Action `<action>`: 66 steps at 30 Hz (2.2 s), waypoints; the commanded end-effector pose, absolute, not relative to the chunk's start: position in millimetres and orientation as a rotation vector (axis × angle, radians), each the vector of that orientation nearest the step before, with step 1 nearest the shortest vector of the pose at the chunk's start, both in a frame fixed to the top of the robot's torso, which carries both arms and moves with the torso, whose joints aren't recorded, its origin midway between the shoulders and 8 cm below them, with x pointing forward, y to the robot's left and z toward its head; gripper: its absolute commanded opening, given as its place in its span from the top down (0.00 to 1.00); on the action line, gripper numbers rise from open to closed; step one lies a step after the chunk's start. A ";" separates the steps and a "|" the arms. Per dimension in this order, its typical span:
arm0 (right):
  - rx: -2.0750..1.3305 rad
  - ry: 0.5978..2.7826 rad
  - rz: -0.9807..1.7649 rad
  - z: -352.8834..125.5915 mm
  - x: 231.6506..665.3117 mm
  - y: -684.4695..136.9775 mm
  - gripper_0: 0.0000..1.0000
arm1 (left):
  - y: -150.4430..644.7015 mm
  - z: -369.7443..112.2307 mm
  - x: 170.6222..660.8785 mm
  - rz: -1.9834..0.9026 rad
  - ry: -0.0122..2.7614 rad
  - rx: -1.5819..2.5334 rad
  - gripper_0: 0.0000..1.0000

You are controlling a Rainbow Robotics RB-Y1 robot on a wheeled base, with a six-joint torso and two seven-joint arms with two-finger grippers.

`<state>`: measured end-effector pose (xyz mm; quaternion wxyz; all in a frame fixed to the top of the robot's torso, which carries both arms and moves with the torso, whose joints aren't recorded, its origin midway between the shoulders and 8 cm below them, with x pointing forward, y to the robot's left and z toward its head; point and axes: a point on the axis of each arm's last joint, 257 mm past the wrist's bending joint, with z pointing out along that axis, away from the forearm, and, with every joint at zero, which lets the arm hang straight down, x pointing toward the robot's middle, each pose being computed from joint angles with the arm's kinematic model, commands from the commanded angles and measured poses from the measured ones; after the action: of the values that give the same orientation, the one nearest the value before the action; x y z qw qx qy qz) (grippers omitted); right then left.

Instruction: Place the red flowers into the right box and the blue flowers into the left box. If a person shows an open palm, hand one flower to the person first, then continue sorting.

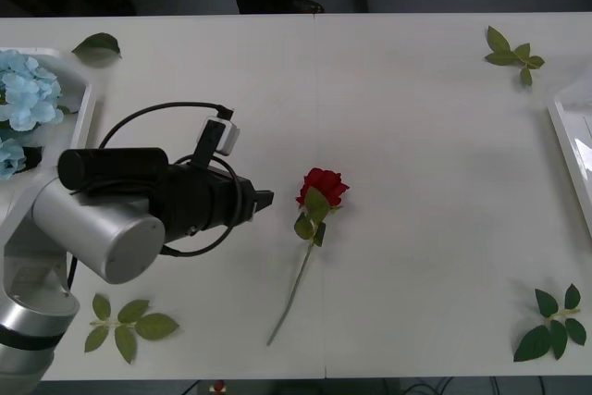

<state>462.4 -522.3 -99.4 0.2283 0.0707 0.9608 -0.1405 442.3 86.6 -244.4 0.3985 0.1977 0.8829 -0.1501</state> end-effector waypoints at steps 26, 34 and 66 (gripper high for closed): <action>0.136 2.584 -0.621 -188.2 506.6 -635.2 0.99 | -19.8 -281.8 444.9 -0.266 2.105 0.690 0.00; 0.117 2.566 -0.543 -200.4 514.5 -623.9 0.10 | -33.9 -304.4 426.5 -0.272 2.132 0.766 0.00; -0.667 2.405 0.136 -109.6 484.9 -428.7 0.00 | -41.6 -332.1 443.7 -0.201 2.176 0.780 1.00</action>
<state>482.1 -441.1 -124.9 0.2907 -0.1955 0.9352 0.0518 442.7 -34.8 -343.8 0.3824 0.3008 0.8706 -0.0729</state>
